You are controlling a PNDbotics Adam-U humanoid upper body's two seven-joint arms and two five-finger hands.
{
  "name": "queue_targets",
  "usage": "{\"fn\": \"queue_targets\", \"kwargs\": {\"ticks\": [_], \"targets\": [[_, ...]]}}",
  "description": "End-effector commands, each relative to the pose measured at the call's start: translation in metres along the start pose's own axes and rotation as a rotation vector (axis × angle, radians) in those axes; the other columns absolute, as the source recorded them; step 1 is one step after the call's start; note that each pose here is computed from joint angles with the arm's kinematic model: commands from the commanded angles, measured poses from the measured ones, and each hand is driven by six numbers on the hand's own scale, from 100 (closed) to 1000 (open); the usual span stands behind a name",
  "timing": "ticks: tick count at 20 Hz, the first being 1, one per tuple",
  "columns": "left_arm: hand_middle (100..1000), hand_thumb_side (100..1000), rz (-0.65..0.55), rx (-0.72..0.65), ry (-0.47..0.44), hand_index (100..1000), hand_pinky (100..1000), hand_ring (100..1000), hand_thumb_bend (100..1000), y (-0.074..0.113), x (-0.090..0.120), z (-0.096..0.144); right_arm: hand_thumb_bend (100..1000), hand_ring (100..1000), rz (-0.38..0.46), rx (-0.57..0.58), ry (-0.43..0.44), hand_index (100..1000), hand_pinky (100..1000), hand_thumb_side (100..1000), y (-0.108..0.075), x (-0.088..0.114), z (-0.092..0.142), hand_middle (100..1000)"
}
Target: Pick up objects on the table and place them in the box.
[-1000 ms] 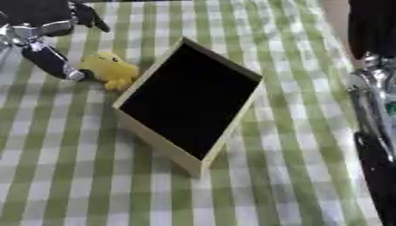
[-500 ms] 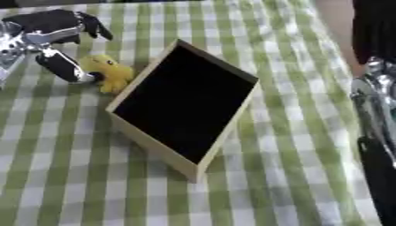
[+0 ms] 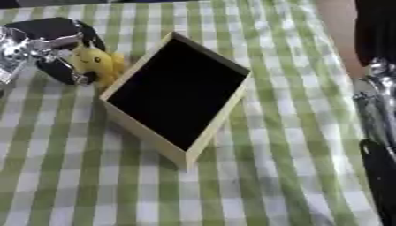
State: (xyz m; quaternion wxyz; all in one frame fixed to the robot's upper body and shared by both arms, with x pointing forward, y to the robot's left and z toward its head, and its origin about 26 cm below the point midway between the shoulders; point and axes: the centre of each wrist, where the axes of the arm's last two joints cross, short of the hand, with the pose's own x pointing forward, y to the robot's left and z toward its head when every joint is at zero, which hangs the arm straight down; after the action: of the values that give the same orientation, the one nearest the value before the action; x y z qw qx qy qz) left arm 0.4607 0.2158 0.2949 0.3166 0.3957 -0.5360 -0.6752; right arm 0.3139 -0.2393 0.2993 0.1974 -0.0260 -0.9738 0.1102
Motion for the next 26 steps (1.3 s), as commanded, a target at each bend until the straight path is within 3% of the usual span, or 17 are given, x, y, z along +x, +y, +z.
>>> {"fn": "queue_targets", "kwargs": {"ticks": [1, 7, 13, 19, 26], "targets": [[622, 149, -0.011, 0.012, -0.001, 668, 455, 649, 251, 0.008, -0.005, 0.004, 100, 757, 0.002, -0.009, -0.034, 879, 788, 958, -0.003, 0.008, -0.006, 737], [574, 139, -0.010, 0.031, -0.067, 607, 366, 588, 169, 0.017, 0.004, 0.007, 100, 757, -0.001, -0.020, -0.023, 879, 788, 958, -0.003, 0.007, -0.005, 735], [577, 118, 0.037, 0.077, -0.082, 609, 354, 584, 101, 0.033, 0.009, 0.015, 100, 756, 0.001, -0.016, -0.017, 879, 788, 960, -0.003, 0.007, -0.004, 733], [584, 108, 0.041, 0.225, -0.087, 602, 343, 580, 100, 0.073, 0.022, 0.032, 100, 757, 0.006, -0.017, -0.018, 878, 788, 957, -0.004, 0.007, -0.003, 733], [576, 100, -0.055, 0.383, -0.193, 601, 347, 579, 100, 0.114, 0.070, 0.047, 100, 759, 0.010, -0.016, -0.027, 878, 789, 950, -0.004, 0.008, -0.005, 735]]}}
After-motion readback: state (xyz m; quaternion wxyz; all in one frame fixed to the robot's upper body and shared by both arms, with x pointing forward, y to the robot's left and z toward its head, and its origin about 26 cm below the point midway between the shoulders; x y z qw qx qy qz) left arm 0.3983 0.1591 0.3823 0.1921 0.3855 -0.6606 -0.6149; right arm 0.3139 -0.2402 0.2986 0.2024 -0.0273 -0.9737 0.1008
